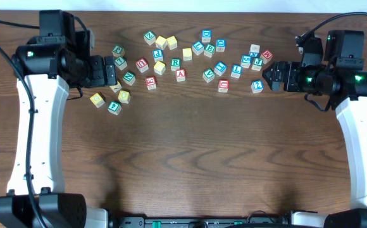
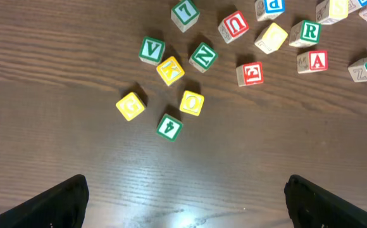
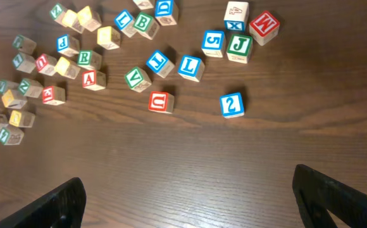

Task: Spell out CORL
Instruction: 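Raise both arms and move the left gripper over the yellow C block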

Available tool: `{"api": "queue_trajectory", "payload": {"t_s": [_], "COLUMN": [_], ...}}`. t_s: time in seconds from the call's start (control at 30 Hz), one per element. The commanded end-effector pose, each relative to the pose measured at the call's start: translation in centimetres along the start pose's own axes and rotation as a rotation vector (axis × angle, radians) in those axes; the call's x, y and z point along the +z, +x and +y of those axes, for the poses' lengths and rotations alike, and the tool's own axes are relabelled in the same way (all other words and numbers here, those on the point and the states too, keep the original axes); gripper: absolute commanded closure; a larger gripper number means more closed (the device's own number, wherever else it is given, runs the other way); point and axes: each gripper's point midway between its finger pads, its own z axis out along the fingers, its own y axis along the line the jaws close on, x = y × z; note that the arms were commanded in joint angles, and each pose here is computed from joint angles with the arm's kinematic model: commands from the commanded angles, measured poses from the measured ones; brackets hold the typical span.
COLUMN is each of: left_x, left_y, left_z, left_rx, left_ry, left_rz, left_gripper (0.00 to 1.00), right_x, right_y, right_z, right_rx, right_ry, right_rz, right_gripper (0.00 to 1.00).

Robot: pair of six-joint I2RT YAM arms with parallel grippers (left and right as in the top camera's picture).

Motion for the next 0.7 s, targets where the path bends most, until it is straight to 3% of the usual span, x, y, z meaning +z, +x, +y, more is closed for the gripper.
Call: {"api": "queue_trajectory", "payload": {"t_s": [0.0,0.33,0.67], "left_x": [-0.1,0.1,0.4], "left_y": [-0.6,-0.6,-0.4], "left_z": [-0.2,-0.7,-4.4], "left_rx": [0.001,0.005,0.085], "left_ry": [0.004,0.01,0.051], "left_rz": [-0.012,-0.009,-0.013], "left_gripper": [0.02,0.02,0.02], "right_x": [-0.2,0.1,0.8], "right_y": [-1.0,-1.0,-0.9], "right_z": [0.0,1.0,3.7], "right_rx": [-0.006,-0.031,-0.092], "right_ry": [0.007,-0.008,-0.05], "right_rz": [-0.023,-0.023,-0.02], "right_gripper": [0.01,0.02,0.05]}}
